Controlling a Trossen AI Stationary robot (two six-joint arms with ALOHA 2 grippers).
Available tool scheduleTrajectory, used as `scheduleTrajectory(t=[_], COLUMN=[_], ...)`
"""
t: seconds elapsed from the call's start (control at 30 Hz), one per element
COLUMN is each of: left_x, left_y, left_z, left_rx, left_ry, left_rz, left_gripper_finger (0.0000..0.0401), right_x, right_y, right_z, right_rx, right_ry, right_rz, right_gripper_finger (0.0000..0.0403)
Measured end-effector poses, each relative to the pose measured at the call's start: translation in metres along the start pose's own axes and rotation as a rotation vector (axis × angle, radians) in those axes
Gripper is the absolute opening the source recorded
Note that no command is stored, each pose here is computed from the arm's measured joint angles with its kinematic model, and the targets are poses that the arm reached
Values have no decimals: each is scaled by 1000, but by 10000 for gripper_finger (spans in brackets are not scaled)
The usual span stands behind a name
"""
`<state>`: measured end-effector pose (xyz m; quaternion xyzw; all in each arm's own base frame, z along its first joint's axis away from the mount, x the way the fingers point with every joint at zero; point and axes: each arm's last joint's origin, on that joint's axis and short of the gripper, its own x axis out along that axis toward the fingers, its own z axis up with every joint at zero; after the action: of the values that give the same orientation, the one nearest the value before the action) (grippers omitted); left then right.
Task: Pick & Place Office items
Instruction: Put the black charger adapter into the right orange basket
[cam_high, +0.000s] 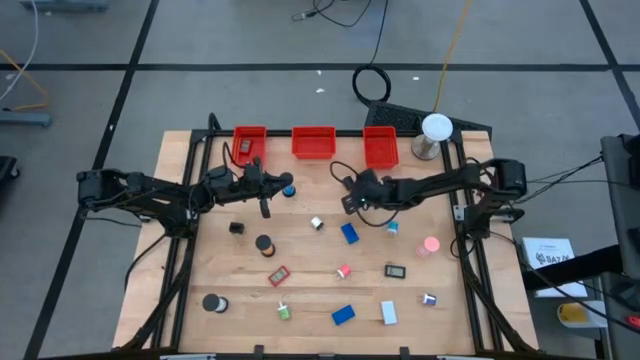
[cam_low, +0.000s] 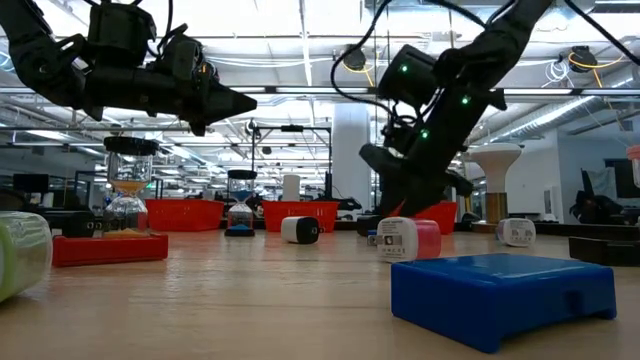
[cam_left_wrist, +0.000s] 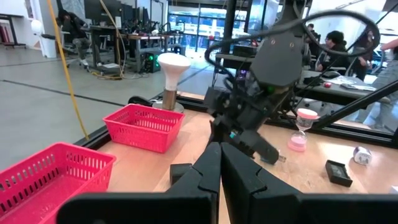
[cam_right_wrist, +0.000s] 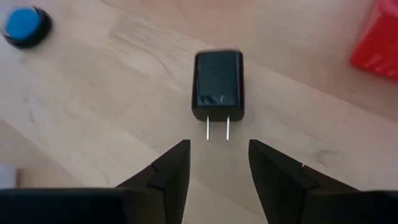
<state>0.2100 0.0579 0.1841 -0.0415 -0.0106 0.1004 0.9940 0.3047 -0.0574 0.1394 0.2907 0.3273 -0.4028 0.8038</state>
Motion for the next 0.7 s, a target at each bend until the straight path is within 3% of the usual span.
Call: scheduleTrajectory(t=[0.5,0.7], left_x=[0,0], left_y=[0,0], left_z=[0,0], left_rx=[0,0], left_ry=[0,0], left_rz=[0,0], left_gripper_finger=[10,10], right_x=[19,20], right_y=[0,-3], right_z=[0,3], right_rx=[-70,-86], right_ry=[-51,-49], right_rz=[-42,-48], right_gripper_finger=[156,127])
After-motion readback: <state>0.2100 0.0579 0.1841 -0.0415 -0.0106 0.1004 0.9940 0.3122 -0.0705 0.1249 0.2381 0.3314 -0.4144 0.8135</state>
